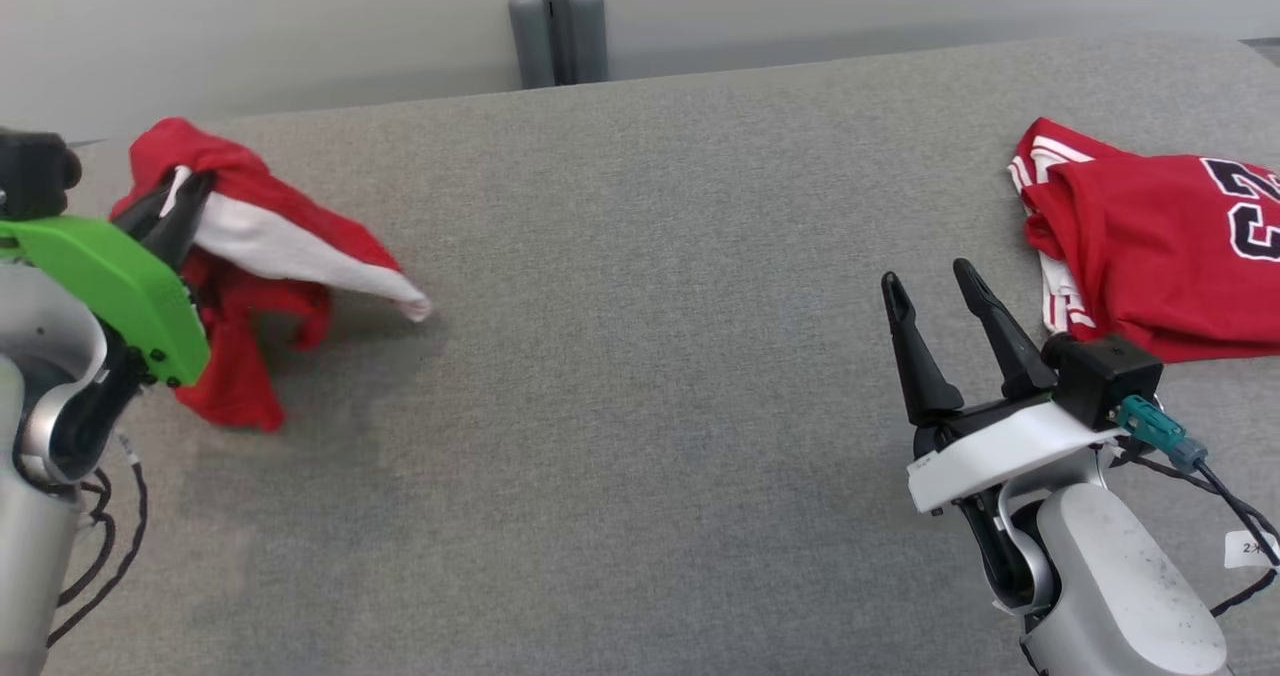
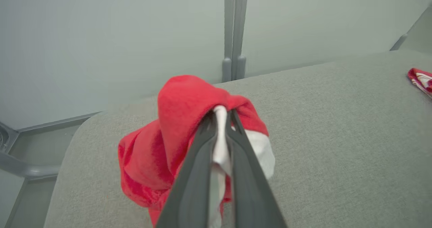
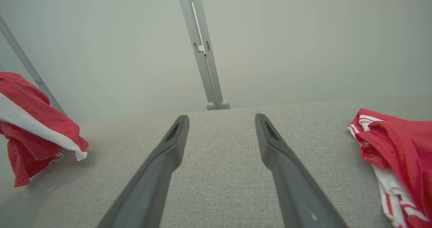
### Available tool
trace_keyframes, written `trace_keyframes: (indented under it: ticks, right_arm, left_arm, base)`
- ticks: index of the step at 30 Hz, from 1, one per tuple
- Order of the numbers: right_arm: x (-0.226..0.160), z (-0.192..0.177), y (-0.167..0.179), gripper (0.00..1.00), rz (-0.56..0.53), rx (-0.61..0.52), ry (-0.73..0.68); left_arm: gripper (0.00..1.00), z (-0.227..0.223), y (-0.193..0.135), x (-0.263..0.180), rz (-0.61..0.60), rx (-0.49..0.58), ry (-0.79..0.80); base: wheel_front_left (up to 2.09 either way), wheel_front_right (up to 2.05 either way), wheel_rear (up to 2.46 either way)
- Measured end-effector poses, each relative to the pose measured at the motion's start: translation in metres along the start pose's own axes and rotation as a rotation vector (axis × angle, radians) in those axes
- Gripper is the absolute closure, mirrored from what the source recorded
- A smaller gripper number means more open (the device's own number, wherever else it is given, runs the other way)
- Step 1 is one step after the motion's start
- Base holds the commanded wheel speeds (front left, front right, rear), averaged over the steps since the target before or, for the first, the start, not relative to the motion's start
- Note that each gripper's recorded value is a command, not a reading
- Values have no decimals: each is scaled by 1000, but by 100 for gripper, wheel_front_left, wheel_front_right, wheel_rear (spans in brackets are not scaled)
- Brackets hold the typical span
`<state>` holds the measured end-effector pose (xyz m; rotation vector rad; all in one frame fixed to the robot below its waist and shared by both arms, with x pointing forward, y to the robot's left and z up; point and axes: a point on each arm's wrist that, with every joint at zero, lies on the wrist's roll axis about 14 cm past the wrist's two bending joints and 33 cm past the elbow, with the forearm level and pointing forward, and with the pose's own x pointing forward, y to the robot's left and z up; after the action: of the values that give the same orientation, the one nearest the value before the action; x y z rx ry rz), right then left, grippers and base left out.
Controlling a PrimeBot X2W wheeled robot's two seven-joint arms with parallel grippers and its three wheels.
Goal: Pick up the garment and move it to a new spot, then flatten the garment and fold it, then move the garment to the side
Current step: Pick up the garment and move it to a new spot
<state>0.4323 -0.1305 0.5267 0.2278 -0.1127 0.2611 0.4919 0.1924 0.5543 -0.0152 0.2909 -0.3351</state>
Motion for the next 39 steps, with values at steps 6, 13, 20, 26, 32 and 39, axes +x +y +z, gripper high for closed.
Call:
trace_keyframes:
  ticks: [6, 13, 20, 26, 32, 39]
  right_arm:
    - [-16, 16, -21, 0, -71, -16, -35]
    - [-36, 29, -50, 0, -164, -41, -62]
    - [-48, 27, -65, 0, -217, -50, -48]
    - [-50, 23, -71, 0, -229, -58, -35]
    - [-47, 17, -61, 0, -200, -51, -18]
    - [-47, 15, -53, 0, -171, -50, -11]
  left_arm:
    - [100, 46, -71, 11, -148, 81, -120]
    - [100, 74, -141, 19, -283, 62, -247]
    - [100, -10, -198, 33, -384, -95, -125]
    - [99, -84, -226, 35, -420, -153, 20]
    - [0, -130, -238, 25, -430, -161, 123]
    - [0, -121, -226, 21, -384, -175, 48]
  base:
    - [0, 0, 0]
    - [0, 0, 0]
    - [0, 0, 0]
    - [0, 0, 0]
    - [0, 0, 0]
    - [0, 0, 0]
